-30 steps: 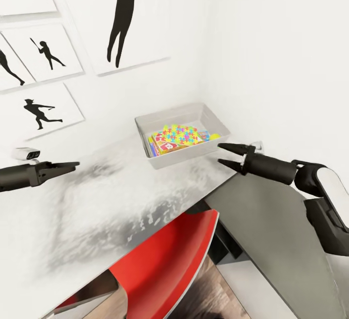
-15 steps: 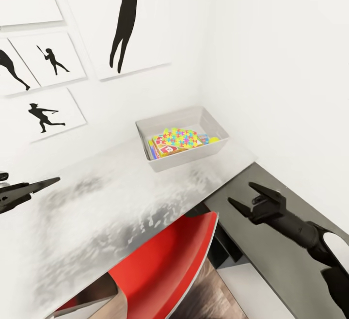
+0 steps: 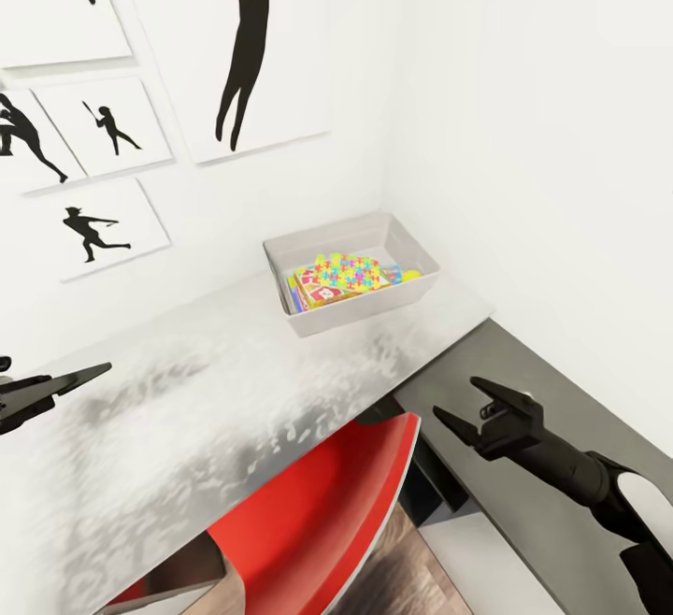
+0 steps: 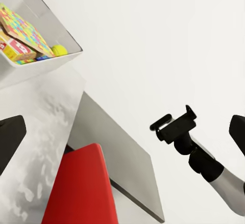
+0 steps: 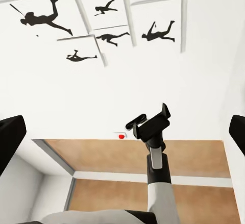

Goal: Put all the toys in the child's room - the three board games (two on the bed and one on the table), the two jigsaw puzzles on the table, and the tennis ball on the table - inside the toy box on the table in the child's room.

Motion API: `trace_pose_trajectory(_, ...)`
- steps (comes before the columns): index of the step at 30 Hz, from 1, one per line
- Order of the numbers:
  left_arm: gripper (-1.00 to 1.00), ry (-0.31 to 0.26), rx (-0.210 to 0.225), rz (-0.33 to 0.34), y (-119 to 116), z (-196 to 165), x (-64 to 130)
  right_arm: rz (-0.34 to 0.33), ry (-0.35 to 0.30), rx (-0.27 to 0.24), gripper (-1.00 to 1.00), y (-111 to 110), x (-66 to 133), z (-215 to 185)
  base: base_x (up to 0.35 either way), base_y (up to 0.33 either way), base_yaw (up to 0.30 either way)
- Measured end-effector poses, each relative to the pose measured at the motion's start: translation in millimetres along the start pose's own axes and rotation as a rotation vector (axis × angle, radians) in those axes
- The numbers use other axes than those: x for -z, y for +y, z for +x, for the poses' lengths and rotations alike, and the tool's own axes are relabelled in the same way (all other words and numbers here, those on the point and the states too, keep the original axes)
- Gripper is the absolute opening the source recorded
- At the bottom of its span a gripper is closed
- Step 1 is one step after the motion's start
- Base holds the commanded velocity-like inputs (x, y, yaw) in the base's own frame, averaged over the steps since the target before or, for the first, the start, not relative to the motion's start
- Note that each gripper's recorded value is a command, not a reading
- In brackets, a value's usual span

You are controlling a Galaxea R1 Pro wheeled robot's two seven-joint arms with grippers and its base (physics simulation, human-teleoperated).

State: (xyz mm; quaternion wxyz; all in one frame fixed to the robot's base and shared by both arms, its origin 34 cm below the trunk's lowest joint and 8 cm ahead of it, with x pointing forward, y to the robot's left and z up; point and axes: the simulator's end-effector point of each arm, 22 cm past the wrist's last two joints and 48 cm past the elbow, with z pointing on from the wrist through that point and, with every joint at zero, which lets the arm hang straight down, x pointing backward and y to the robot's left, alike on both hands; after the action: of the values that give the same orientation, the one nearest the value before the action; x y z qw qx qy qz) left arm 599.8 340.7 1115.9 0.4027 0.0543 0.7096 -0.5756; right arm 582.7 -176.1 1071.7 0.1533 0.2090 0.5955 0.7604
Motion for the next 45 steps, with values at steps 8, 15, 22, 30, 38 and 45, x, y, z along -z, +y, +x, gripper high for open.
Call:
trace_pose_trajectory(8, 1.0, -0.004, -0.01, 0.009, -6, -1, -1.0, 0.069, 0.007, 0.061, 1.0, -9, 2.2, 0, 0.0, 0.0, 0.0)
trace_pose_trajectory(15, 1.0, -0.008, -0.019, 0.016, -11, -3, -0.9, 0.08, 0.006, 0.08, 1.0, -6, 2.9, 0, 0.0, 0.0, 0.0)
trace_pose_trajectory(22, 1.0, -0.012, -0.029, 0.019, -16, -6, 0.1, 0.077, 0.006, 0.092, 1.0, -1, 2.7, 0, 0.0, 0.0, 0.057)
trace_pose_trajectory(30, 1.0, -0.015, -0.039, 0.023, -20, -8, 0.9, 0.074, 0.007, 0.102, 1.0, 3, 2.1, 1, 0.0, 0.0, 0.207)
trace_pose_trajectory(38, 1.0, -0.018, -0.043, 0.029, -24, -8, 0.4, 0.07, 0.006, 0.109, 1.0, 7, 2.0, 2, 0.0, 0.0, 0.247)
trace_pose_trajectory(45, 1.0, -0.02, -0.049, 0.033, -27, -10, 0.7, 0.065, 0.006, 0.115, 1.0, 10, 2.0, 2, 0.0, 0.0, 0.244)
